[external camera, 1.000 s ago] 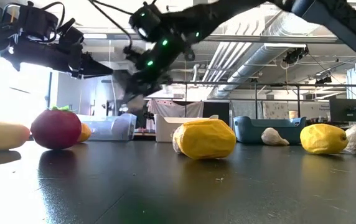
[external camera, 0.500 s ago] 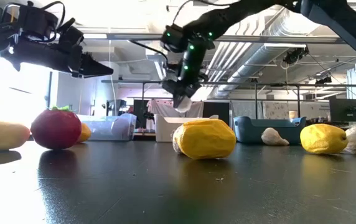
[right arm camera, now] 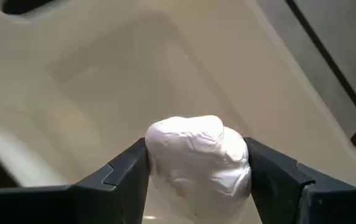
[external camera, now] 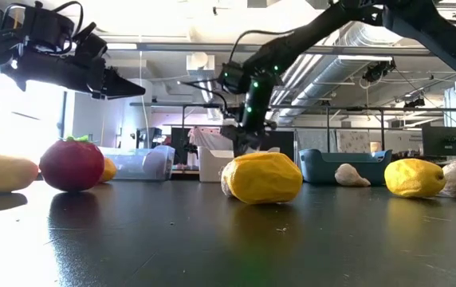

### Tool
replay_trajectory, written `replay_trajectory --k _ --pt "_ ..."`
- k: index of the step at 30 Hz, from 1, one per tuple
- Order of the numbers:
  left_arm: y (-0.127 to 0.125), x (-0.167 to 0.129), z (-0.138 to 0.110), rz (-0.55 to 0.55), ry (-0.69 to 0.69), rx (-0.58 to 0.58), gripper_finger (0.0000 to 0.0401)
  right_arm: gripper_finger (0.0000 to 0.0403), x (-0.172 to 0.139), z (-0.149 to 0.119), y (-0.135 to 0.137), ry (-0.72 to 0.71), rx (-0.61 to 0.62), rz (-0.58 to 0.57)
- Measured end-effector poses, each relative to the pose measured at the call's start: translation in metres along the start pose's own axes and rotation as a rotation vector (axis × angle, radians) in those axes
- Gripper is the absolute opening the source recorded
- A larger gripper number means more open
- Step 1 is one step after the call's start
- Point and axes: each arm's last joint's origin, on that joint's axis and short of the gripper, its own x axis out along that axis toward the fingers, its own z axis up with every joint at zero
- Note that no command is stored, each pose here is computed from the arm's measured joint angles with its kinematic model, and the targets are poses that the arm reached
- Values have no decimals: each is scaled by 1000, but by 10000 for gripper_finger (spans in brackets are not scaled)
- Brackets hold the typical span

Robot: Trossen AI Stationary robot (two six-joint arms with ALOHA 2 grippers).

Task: Sort produce into baskets
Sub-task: Put the garlic into the white bin, then put the lemon into the blue bin

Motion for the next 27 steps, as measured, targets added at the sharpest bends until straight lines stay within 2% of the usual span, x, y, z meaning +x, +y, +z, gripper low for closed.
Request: replay_trajectory --k 8,16,21,27 --pt "0 0 0 0 -1 18 69 222 17 -13 -10 26 23 -61" --pt "0 0 0 4 0 22 69 261 17 -15 -13 32 16 -165" --pt "0 0 0 5 0 17 69 275 17 -16 -11 38 -16 -166" --pt "0 0 0 5 1 14 69 262 11 -14 -6 30 -25 -156"
